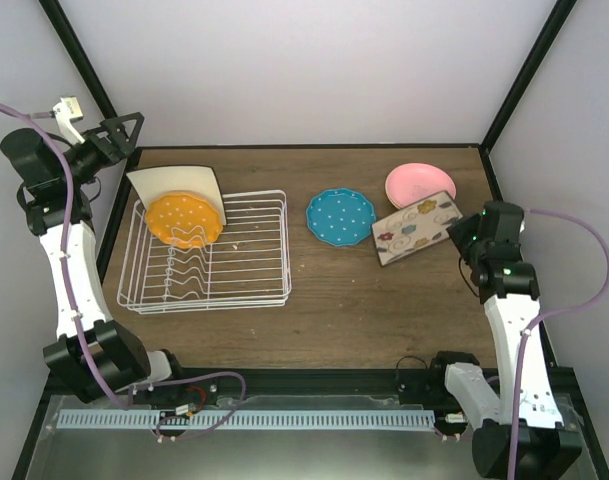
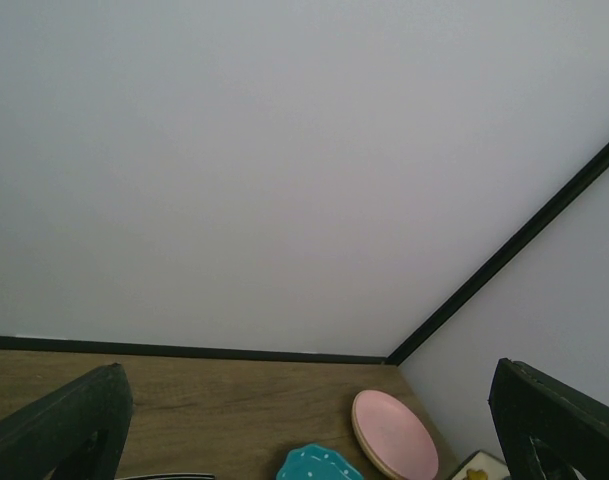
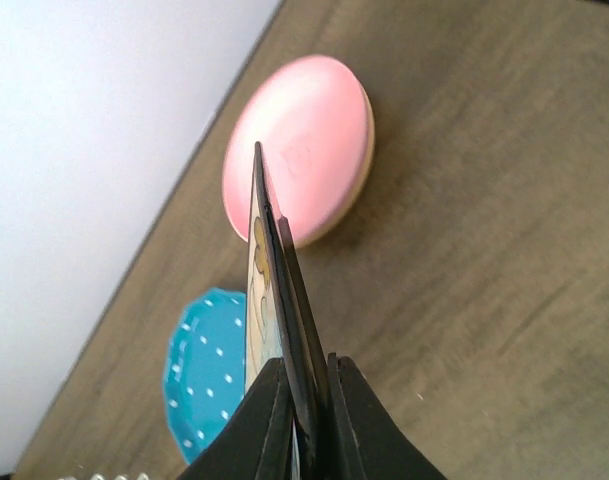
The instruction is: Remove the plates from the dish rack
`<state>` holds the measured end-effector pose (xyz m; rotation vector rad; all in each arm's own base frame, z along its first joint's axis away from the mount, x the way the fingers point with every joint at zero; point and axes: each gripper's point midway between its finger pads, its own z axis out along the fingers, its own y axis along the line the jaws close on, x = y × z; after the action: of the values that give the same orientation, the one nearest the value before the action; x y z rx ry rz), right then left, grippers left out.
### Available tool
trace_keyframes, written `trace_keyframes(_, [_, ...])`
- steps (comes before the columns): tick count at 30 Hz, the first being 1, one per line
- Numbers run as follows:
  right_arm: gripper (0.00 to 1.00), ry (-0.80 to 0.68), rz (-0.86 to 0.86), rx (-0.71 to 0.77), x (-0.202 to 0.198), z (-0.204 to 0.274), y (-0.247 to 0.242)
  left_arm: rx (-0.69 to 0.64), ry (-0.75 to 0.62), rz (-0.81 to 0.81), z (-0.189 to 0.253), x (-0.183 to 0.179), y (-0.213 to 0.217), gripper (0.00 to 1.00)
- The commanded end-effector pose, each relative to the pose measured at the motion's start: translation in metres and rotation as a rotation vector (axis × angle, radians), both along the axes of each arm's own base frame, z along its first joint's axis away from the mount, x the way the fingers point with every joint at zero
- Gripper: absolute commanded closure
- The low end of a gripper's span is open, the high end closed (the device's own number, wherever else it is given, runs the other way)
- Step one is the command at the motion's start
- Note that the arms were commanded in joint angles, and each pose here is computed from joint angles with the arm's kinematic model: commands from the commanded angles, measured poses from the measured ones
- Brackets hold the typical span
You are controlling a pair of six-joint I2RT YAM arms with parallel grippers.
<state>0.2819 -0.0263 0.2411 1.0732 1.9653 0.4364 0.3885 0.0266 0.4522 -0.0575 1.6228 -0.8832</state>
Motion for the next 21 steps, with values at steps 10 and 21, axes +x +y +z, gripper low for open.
trace_keyframes(10, [0.99, -0.409, 0.317, 0.174, 0.076, 0.121, 0.038, 0.012, -0.018, -0.024, 0.003, -0.009, -0.007, 0.00])
trace_keyframes(21, [0.99, -0.276, 0.960, 0.367, 0.093, 0.082, 0.115, 0.013, -0.002, -0.027, -0.007, -0.010, -0.008, 0.00])
